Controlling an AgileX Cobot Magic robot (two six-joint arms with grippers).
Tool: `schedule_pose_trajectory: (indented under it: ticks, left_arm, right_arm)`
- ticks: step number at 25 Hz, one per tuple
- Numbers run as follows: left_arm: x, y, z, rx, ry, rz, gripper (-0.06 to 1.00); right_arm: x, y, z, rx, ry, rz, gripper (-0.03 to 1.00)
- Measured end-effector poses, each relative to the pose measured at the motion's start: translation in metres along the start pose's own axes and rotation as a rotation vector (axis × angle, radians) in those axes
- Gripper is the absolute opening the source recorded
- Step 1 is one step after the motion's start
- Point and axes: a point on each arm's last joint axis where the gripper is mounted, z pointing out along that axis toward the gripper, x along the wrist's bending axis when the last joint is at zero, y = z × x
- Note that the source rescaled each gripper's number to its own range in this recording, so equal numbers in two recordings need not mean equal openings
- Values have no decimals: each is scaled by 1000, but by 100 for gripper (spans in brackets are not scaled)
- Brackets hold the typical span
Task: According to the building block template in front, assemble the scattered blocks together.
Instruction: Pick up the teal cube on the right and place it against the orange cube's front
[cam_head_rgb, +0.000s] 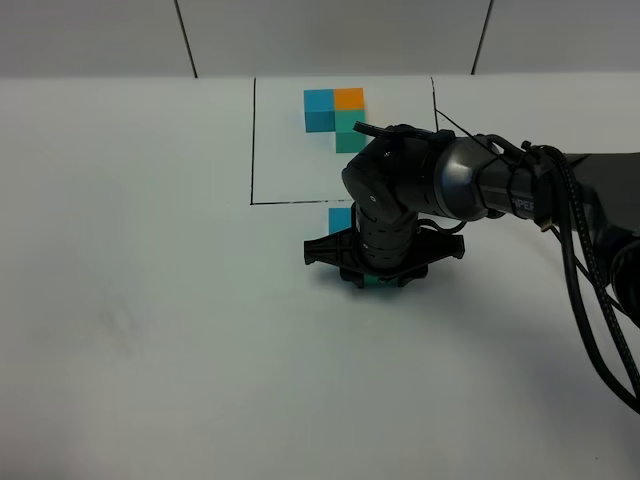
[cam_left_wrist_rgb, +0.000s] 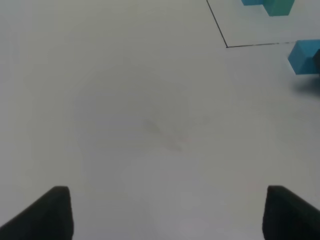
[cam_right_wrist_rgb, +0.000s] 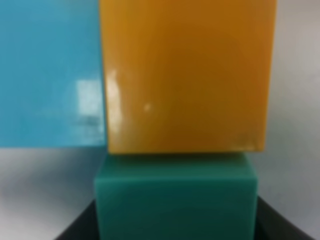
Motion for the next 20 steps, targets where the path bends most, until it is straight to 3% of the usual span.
schedule_pose_trajectory:
  ticks: [20]
  left_arm:
    - [0, 0, 0, 0, 0, 0, 68]
  right_arm:
    - [0, 0, 2, 4, -3, -36, 23]
